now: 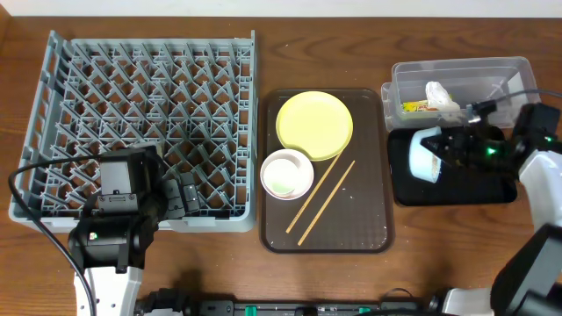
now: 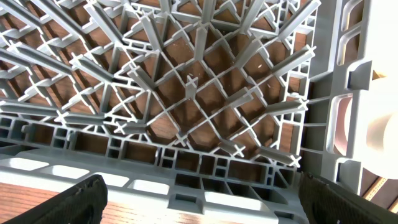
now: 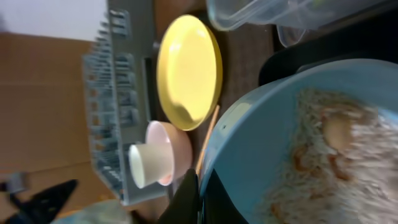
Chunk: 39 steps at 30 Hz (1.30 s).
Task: Sort waste into correct bins and load items into the dishwasher rack
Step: 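Lift the blue bowl over the black tray and tip out the rice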
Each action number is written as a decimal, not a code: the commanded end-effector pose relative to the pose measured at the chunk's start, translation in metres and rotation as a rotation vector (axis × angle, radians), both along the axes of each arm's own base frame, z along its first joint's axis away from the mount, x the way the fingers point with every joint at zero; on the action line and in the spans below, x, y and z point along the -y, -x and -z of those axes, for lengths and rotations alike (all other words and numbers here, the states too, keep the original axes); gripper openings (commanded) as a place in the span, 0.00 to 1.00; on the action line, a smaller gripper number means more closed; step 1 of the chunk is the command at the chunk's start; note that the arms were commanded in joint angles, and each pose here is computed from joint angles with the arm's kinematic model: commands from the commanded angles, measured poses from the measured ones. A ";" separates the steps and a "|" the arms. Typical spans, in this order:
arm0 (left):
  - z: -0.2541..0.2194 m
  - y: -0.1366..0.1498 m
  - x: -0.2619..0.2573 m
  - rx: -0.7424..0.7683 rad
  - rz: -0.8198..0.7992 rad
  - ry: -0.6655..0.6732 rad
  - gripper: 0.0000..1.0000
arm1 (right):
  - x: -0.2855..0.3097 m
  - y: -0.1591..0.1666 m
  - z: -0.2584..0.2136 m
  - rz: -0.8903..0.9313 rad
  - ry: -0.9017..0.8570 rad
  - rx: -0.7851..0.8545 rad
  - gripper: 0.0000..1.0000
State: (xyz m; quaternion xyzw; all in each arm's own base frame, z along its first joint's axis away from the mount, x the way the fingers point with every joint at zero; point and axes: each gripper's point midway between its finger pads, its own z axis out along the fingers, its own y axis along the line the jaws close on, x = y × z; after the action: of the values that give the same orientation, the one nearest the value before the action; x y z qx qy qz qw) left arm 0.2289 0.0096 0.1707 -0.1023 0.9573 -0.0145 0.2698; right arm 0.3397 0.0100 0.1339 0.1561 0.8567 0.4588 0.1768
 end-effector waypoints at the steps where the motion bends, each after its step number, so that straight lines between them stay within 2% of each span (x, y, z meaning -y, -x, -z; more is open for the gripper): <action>1: -0.007 -0.002 0.001 0.016 -0.005 0.002 1.00 | 0.005 -0.003 -0.016 -0.014 -0.153 0.104 0.01; 11: -0.007 -0.002 0.001 0.016 -0.005 0.002 1.00 | 0.044 -0.014 -0.001 0.085 -0.340 0.142 0.01; 16: -0.006 -0.002 0.001 0.015 -0.005 0.002 1.00 | 0.064 -0.017 0.000 0.130 -0.507 0.201 0.01; 22: -0.007 -0.002 0.001 0.016 -0.005 0.002 1.00 | 0.084 -0.014 0.019 0.206 -0.550 0.145 0.01; 39: -0.007 -0.002 0.001 0.016 -0.004 0.002 1.00 | 0.087 -0.013 0.019 0.305 -0.733 -0.122 0.01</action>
State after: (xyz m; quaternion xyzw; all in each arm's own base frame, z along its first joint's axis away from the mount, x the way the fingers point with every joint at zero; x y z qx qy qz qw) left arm 0.2289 0.0097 0.1707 -0.1024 0.9573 -0.0144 0.2698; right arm 0.3536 -0.0747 0.1081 0.3378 0.6430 0.6711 0.1487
